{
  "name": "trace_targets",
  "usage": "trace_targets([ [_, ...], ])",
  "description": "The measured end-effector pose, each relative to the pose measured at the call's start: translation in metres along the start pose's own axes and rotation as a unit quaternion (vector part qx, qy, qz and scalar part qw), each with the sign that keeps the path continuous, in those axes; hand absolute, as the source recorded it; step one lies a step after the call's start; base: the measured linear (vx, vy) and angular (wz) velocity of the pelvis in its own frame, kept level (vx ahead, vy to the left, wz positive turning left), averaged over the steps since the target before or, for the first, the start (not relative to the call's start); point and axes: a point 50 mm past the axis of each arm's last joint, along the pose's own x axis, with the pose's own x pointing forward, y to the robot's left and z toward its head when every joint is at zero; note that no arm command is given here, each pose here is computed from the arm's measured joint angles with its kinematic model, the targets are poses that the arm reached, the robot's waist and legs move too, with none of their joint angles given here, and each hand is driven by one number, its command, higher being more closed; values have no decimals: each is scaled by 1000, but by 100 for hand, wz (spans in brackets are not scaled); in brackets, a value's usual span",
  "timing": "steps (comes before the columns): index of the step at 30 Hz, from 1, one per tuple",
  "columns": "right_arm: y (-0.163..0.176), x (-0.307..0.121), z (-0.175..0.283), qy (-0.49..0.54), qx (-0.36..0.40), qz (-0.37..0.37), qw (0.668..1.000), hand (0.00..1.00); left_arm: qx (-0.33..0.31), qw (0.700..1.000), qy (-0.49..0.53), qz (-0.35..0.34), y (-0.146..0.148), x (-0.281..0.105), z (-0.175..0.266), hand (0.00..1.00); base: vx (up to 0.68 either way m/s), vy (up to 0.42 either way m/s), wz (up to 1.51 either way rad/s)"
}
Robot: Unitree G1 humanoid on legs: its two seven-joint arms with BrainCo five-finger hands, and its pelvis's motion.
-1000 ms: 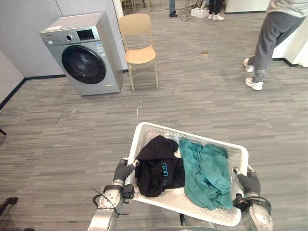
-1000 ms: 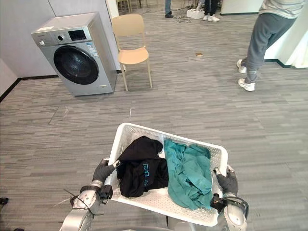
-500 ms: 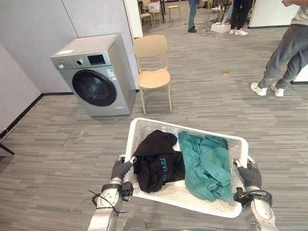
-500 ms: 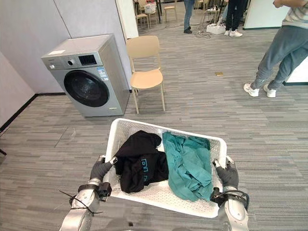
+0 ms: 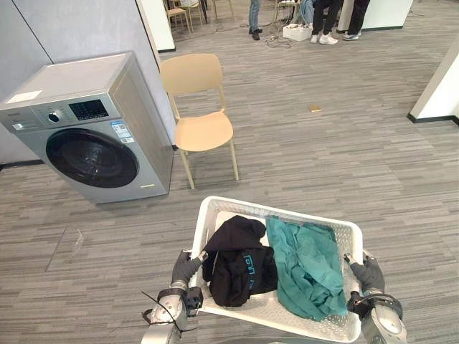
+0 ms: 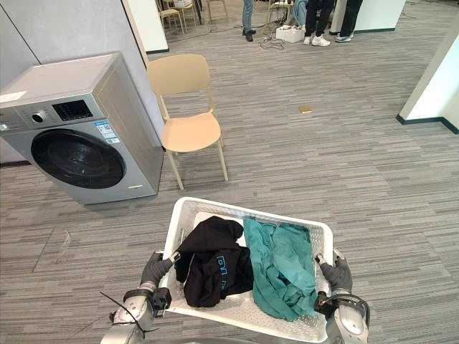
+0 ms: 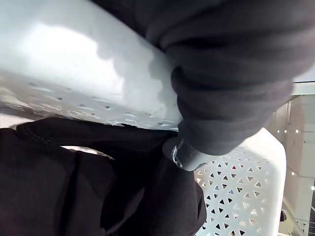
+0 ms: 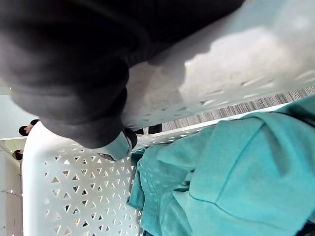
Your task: Pick up the laundry basket with both hands and put the clothes into the washing machine.
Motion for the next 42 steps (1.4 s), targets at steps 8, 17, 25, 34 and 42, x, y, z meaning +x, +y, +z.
trace_targets([
  [8,-12,-4,-29,58,31,-20,998,100,36,999,35,-21,-1,10,-11,100,-1,1,-1],
  [17,-23,-12,-41,58,159,-71,983,100,123,987,-16,-99,-20,48,30,100,-53,9,6],
  [25,-19,1,-28,33,168,-64,983,100,114,987,-37,-105,-25,56,45,100,-41,-2,18],
  [34,-20,38,24,-46,152,-43,986,100,78,986,-105,-106,-42,58,78,100,-38,28,44],
  [42,31,60,40,-54,160,27,985,100,75,988,-132,-42,-2,62,98,100,192,31,6],
])
